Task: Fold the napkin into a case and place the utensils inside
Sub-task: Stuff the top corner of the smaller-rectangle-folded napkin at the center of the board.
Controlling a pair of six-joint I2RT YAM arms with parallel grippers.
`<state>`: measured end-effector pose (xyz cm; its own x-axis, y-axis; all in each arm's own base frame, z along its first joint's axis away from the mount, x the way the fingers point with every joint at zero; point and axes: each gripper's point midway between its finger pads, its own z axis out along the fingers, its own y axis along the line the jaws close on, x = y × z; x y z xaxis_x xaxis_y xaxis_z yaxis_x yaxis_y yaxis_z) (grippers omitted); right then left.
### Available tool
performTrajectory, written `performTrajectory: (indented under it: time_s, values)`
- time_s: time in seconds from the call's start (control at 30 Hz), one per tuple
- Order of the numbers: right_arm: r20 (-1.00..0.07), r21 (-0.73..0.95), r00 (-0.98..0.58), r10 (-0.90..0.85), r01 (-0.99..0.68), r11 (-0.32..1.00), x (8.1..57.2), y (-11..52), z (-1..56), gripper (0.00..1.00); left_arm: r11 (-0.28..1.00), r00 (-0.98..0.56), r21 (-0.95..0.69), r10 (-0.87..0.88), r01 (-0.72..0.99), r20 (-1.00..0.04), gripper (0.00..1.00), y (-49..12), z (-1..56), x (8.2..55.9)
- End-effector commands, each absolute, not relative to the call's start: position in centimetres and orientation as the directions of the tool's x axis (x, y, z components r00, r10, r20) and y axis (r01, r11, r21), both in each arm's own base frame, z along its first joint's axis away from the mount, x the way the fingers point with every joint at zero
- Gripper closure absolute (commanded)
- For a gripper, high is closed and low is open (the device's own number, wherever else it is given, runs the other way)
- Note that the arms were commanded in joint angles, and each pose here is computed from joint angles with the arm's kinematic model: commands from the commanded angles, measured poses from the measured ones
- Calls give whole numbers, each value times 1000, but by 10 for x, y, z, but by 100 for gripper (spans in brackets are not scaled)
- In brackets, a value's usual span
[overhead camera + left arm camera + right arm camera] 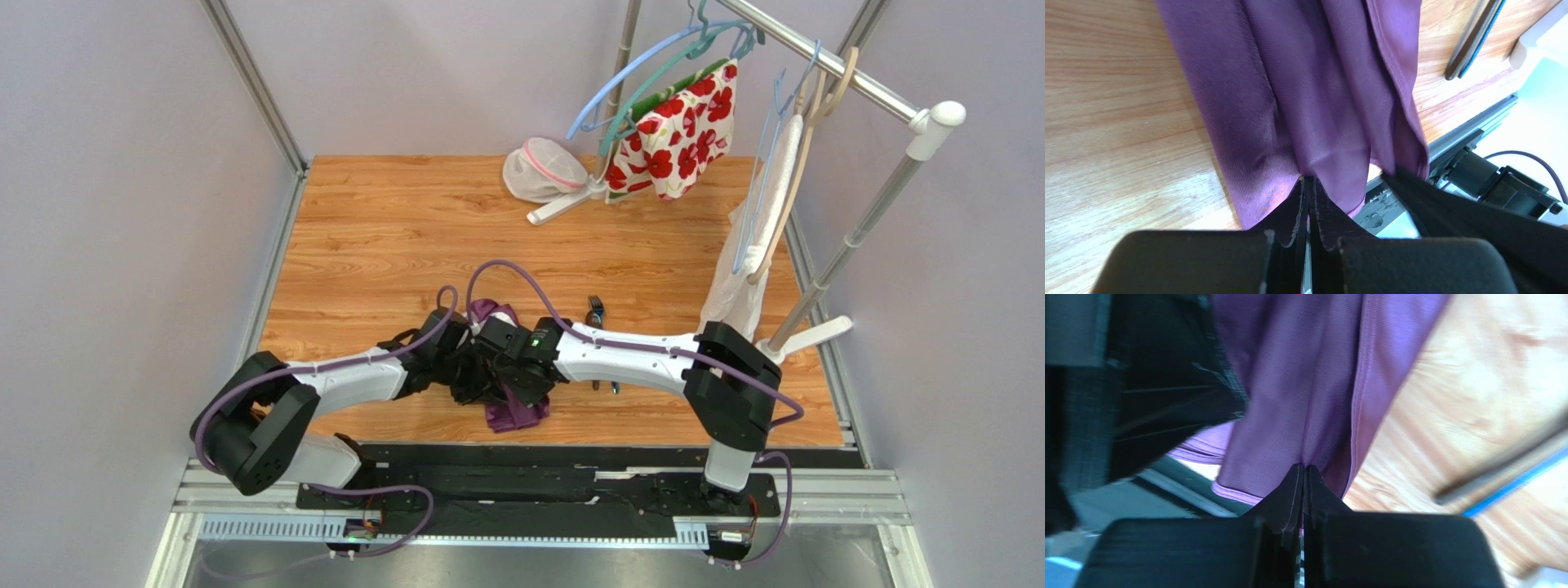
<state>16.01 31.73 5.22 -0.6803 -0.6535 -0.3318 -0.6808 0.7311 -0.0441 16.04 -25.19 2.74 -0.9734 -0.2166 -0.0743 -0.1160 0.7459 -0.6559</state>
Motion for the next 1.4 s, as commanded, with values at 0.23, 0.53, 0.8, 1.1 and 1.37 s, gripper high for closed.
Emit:
performTrajectory:
  time_s: [0.23,0.53,0.8,1.1,1.37]
  values:
    - [-439,163,-705,-557,-672,722,150,376,57,100,763,-956,-637,-258,-113,-138,97,-231,41,153]
    - [-446,175,-708,-548,-669,722,155,373,62,100,822,-950,-538,-291,-189,-110,85,-193,28,137]
    - [-437,189,-712,-549,-670,718,153,373,59,100,866,-960,-472,-252,-166,-124,79,-181,21,134]
    - [-401,270,-741,-539,-658,703,143,383,58,100,807,-972,-567,-230,-165,-45,86,-209,6,132]
    - [-355,257,-778,-519,-615,746,140,370,38,100,797,-970,-578,-241,-174,-41,89,-215,2,133]
